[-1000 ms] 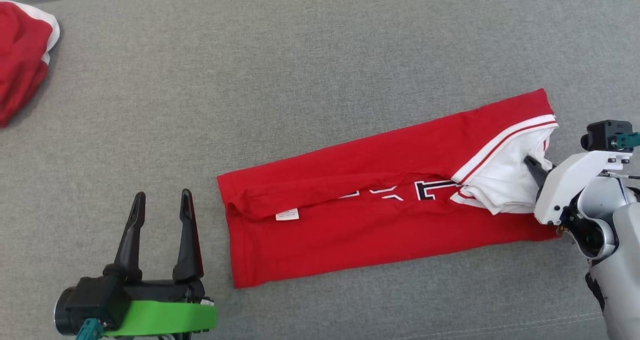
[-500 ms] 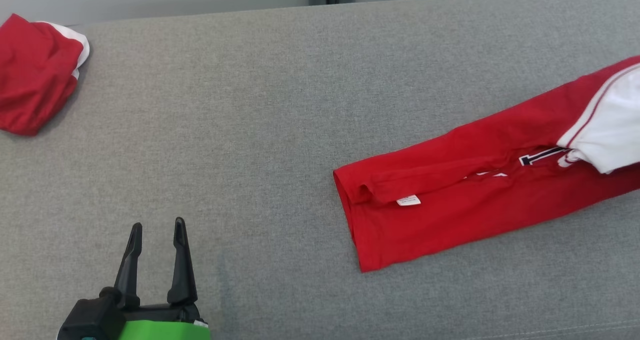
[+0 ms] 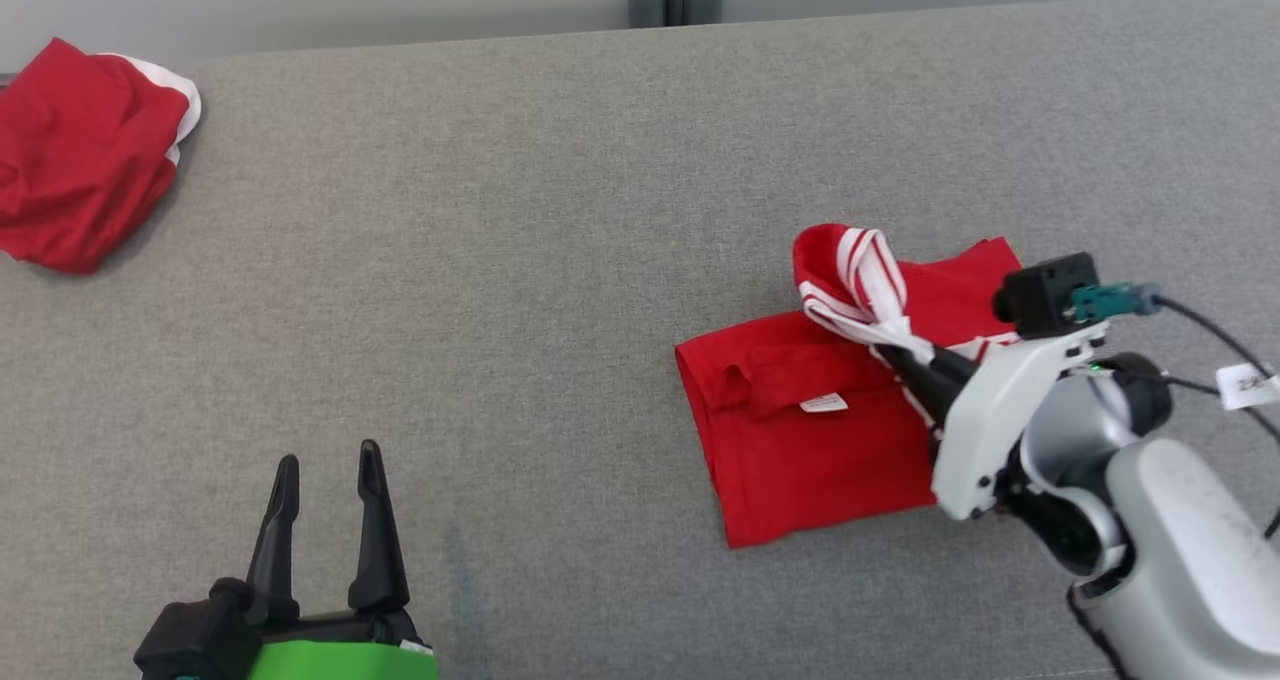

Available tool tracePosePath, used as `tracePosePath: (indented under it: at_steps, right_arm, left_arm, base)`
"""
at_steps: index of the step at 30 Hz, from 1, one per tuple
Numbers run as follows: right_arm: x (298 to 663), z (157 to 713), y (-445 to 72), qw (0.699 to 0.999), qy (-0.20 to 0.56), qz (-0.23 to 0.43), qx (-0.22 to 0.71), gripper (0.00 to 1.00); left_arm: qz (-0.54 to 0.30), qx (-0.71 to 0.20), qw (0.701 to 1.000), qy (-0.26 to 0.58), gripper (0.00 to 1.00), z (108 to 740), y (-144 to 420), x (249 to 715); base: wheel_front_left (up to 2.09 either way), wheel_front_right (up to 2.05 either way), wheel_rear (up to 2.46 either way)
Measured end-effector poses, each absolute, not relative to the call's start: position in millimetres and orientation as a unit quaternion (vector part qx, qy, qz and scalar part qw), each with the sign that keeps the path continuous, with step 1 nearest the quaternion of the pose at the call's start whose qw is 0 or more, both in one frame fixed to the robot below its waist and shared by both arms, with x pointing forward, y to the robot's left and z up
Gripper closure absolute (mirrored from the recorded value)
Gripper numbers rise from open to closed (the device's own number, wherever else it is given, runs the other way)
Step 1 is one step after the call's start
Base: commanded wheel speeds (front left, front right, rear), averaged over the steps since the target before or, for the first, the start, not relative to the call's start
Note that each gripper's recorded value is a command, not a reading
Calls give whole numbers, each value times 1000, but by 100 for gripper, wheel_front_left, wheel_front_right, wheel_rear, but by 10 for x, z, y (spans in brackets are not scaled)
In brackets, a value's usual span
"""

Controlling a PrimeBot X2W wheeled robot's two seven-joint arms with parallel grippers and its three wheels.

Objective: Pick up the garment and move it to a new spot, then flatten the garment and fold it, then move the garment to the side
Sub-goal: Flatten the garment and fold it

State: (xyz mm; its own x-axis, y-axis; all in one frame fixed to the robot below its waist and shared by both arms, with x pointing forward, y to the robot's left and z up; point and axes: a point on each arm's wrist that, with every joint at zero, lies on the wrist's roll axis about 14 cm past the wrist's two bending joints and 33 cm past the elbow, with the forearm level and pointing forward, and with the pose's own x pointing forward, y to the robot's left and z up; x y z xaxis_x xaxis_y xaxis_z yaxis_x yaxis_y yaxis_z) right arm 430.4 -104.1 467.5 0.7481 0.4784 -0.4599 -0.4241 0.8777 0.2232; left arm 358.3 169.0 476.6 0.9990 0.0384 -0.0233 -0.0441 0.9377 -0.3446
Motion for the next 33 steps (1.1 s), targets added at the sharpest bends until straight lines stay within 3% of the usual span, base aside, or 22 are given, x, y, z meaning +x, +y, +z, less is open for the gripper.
tracePosePath:
  at_steps: [14,15,16,17,26,33]
  right_arm:
    - [4096,4446,-337,925,251,268,101,100]
    - [4085,4468,-298,925,245,273,102,73]
    - [4080,4492,-270,925,239,276,104,13]
    - [4078,4525,-242,926,232,277,111,0]
    - [3997,5118,-72,926,122,298,199,0]
    - [4013,5299,-717,965,20,223,135,0]
  left_arm:
    - [20,-177,984,16,0,4726,1662,3545]
    - [20,-177,984,15,0,4731,1662,3544]
    - [20,-177,984,15,0,4731,1662,3542]
    - [21,-176,984,16,0,4724,1670,3536]
    - [47,-168,985,0,0,4796,1864,3481]
    - [42,-162,986,-3,0,4825,1856,3382]
  base:
    - [0,0,0]
    - [0,0,0]
    - [0,0,0]
    - [0,0,0]
    - [0,0,0]
    - [0,0,0]
